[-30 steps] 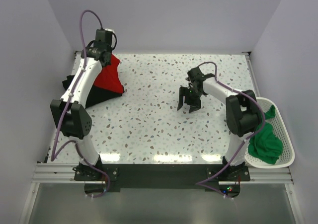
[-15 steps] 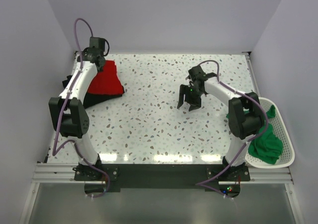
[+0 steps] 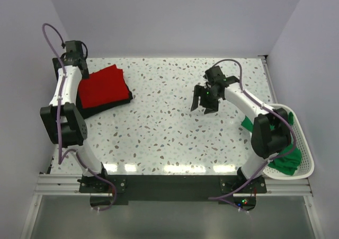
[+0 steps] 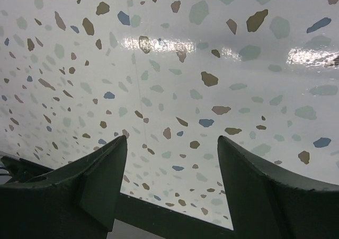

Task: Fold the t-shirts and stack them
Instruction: Neatly place the folded tshirt to the corner, then reset both grippers

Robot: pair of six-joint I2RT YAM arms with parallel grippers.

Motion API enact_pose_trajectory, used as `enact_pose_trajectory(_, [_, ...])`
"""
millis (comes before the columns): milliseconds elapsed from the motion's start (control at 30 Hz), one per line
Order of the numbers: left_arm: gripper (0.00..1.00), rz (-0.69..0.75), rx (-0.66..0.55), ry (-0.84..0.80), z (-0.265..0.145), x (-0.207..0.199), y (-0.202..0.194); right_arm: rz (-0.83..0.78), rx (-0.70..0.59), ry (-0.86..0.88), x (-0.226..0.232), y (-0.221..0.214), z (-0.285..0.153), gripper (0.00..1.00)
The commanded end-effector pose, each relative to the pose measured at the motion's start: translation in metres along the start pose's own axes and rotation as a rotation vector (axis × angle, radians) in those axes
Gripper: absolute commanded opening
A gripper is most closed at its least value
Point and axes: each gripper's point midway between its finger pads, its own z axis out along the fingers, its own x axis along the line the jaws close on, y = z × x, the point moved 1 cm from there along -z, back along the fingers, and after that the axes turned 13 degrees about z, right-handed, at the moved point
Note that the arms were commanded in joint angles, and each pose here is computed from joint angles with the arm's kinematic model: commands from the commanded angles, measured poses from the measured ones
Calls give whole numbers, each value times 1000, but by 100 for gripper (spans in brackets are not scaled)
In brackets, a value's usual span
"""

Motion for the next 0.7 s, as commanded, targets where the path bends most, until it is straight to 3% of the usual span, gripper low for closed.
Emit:
enact_pose_trajectory(0, [91,-110,-118,-68,-32,5,30,-16,-65,-5,-1,1,-23,73])
enact_pose_trajectory(200, [92,-191,-245,-236,-69,-24,35,-28,-121,-9,-9,0,-34,73])
enact_pose_trajectory(367, [90,-159,-334,-372,-118,-89,18,-38,-187,-16,-17,1,-39,73])
enact_pose_trajectory(500, [88,-219,-375,-534,-156,-143,3,-40,-240,-17,-23,3,-41,73])
enact_pose_trajectory(667, [90,-167,-410,-691,-213,-209,-40,-40,-319,0,-25,8,-47,74])
